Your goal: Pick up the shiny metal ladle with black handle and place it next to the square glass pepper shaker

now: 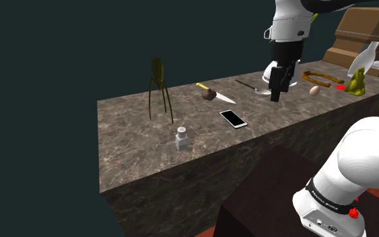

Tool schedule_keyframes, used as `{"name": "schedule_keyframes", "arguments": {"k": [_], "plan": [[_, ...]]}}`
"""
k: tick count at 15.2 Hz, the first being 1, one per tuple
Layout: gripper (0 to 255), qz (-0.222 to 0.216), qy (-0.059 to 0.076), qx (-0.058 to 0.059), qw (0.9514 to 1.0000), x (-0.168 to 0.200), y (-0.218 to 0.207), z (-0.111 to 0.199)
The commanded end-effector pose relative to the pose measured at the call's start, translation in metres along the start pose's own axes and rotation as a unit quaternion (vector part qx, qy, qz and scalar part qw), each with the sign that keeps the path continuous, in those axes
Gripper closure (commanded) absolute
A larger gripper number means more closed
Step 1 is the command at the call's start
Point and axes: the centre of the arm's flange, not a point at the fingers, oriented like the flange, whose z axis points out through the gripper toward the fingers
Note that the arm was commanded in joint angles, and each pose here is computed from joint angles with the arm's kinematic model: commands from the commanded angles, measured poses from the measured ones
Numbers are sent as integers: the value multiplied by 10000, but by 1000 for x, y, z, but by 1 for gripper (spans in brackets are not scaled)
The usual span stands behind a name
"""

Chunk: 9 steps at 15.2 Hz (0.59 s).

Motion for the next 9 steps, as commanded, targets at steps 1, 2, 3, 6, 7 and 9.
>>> {"name": "schedule_keyframes", "arguments": {"k": [1,2,3,6,7,9], "plan": [[0,0,0,0,10000,0,0,0],[0,48,37,9,10000,7,10,3],[0,96,74,17,9999,14,20,7],[0,239,185,44,9995,35,50,17],[0,287,222,52,9993,42,60,20],[0,383,295,70,9988,56,81,26]]}}
